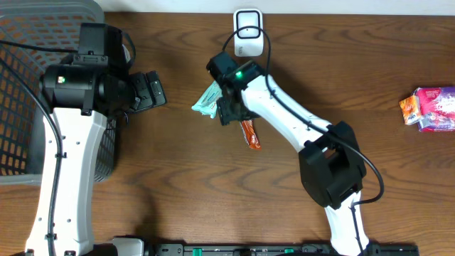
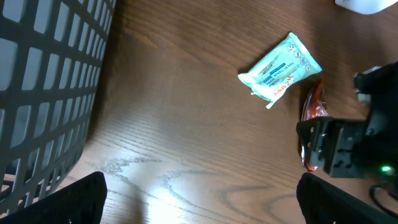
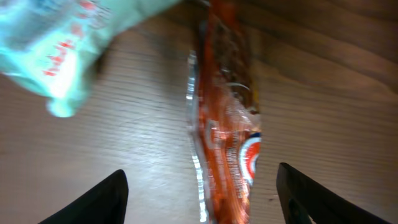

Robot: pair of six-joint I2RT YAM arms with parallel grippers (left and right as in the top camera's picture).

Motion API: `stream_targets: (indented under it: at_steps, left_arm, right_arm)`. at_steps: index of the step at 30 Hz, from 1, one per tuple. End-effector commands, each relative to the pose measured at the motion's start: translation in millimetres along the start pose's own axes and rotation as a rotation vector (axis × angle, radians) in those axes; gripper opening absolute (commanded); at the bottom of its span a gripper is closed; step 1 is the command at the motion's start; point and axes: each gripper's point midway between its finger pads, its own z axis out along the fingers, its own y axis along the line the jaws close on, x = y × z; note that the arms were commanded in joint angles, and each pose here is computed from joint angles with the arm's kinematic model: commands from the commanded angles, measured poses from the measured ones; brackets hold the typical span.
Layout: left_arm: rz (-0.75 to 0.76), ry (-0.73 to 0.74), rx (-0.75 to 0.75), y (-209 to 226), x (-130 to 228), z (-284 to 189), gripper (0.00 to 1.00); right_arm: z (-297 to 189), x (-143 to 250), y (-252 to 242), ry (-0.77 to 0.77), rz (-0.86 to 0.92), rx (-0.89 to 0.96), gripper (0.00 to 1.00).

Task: Scan the item barcode
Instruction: 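Grasp the red wrapper with the right gripper and lift it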

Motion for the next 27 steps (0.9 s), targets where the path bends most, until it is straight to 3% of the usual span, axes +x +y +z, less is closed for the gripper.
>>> stream_targets:
  at_steps: [1,10,15,20,27]
  left_arm:
    - [-0.012,-0.005,-0.010,2.7,-0.4,-1.4,0.98]
    - [-0.012,-0.005,-0.010,2.7,-0.4,-1.4,0.98]
    - [-0.012,-0.005,-0.010,2.7,-0.4,-1.4,0.98]
    - [-0.012,-0.005,-0.010,2.7,-0.4,-1.4,0.98]
    - [-0.012,-0.005,-0.010,2.7,-0.4,-1.4,0.98]
  right_arm:
    - [10.4,0.5,-26.0,-0.041,0.065,0.154,0.75]
    - [45.0,22.1,-12.5,0.013,0.064,0.066,0.70]
    - [47.4,27.3,-7.7,0.042,0.071,0.023,0.31]
    - [46.6,26.9,-7.9,0.110,0.115,-0.105,0.01]
    - [28.0,15.3,-14.7,0.217,0.124,-0.548,0.01]
